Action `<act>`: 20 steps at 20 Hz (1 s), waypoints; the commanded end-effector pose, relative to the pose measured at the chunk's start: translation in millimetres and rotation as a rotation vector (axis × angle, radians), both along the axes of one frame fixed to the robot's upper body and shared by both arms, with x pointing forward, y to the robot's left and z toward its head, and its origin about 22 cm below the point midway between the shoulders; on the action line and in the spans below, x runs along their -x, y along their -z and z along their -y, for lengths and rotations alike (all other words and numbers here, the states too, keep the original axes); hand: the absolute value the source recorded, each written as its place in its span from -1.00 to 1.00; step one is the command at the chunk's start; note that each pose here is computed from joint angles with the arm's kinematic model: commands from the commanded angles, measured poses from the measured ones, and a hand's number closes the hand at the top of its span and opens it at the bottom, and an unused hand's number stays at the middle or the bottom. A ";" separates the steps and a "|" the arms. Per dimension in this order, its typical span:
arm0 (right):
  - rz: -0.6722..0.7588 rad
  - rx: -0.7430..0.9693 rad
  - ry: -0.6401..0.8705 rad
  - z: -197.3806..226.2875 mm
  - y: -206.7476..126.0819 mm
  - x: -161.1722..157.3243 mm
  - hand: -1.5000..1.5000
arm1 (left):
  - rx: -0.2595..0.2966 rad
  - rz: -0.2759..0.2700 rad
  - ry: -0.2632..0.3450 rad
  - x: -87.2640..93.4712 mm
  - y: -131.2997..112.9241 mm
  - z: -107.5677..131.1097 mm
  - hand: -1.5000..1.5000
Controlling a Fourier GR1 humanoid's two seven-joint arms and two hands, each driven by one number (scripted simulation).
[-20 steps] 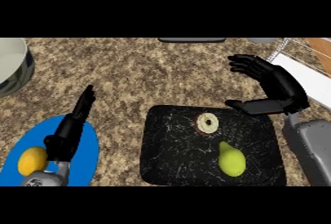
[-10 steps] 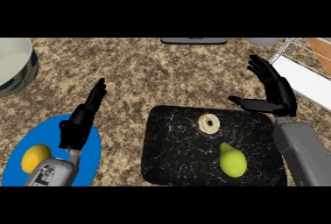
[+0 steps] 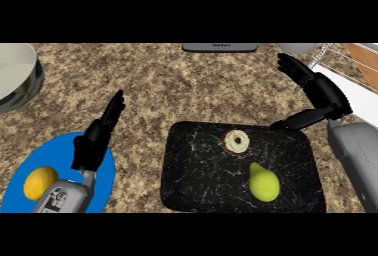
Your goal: Pick the cupcake from the tray and place it in the tiered shelf
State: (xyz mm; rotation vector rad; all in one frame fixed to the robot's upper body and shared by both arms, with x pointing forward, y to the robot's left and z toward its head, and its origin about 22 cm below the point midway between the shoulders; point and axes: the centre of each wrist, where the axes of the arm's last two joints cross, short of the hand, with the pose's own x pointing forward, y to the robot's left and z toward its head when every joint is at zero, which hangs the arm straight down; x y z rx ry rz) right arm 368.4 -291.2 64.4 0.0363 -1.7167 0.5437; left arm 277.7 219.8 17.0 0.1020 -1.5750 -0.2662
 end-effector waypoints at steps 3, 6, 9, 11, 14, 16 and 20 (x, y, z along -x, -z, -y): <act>-0.042 0.225 -0.102 -29.2 -58.2 -3.5 -1.00 | 0.001 -0.021 -0.017 2.0 13.5 3.8 0.00; -0.047 0.400 -0.162 -34.9 -93.9 -1.2 -1.00 | -0.004 -0.017 -0.023 -3.5 3.8 -13.4 0.00; -0.079 0.563 -0.233 -52.7 -94.6 5.4 -1.00 | 0.015 -0.009 -0.018 -1.9 5.2 -10.7 0.00; -0.067 0.689 -0.252 -58.4 -110.7 9.5 -1.00 | 0.006 -0.009 -0.038 -6.3 2.2 2.6 0.00; -0.066 0.757 -0.251 -75.5 -110.6 32.9 -1.00 | 0.004 -0.016 -0.023 0.9 11.7 -9.9 0.00; -0.077 0.779 -0.234 -83.2 -130.0 36.2 -1.00 | 0.005 -0.004 -0.024 -10.3 -7.0 -0.6 0.00; -0.076 0.777 -0.231 -90.8 -122.7 66.8 -1.00 | 0.001 -0.005 -0.015 -4.0 0.9 -16.3 0.00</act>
